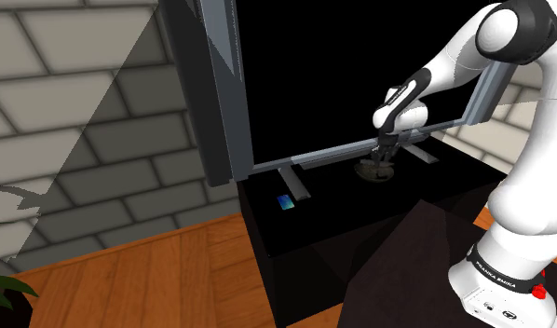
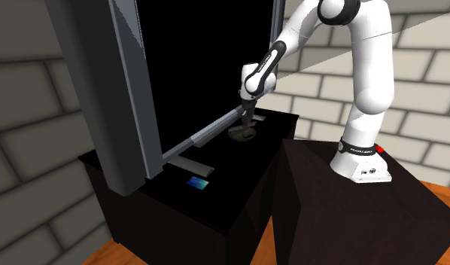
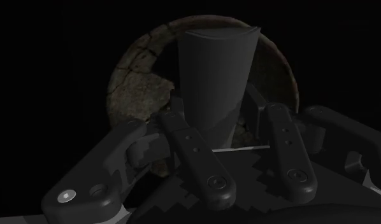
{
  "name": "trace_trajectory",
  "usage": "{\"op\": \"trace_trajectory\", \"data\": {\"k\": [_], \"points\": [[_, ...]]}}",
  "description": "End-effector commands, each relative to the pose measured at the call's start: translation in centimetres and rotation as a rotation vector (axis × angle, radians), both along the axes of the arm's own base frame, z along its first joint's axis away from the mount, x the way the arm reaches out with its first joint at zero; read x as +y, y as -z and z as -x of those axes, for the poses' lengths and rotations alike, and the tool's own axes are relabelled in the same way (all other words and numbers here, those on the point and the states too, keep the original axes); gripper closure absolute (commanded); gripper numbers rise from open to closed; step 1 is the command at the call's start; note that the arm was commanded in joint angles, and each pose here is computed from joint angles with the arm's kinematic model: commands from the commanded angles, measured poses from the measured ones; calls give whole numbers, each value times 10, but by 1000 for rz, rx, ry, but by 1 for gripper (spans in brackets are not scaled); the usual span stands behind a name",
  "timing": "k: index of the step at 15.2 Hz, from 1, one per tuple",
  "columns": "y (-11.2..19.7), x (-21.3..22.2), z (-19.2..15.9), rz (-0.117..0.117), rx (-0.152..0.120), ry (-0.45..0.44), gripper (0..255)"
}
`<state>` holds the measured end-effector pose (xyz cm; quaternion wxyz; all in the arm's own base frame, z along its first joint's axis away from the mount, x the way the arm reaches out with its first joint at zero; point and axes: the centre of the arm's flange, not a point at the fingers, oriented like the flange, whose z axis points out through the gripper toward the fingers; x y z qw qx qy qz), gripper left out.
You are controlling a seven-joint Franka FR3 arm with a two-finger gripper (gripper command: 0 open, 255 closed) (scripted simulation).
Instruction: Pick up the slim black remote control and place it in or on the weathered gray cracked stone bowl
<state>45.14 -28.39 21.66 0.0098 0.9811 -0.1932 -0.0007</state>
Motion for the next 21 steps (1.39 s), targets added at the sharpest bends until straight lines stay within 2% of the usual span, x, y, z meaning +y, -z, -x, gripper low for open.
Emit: {"op": "trace_trajectory", "data": {"k": [1,7,14,15,20,21], "points": [[10,-1,1,0,0,-1,255],[41,-1,1,0,0,-1,255],[41,-1,1,0,0,-1,255],[41,-1,1,0,0,-1,0],[41,-1,1,0,0,-1,0],[28,-1,1,0,0,-1,0]]}}
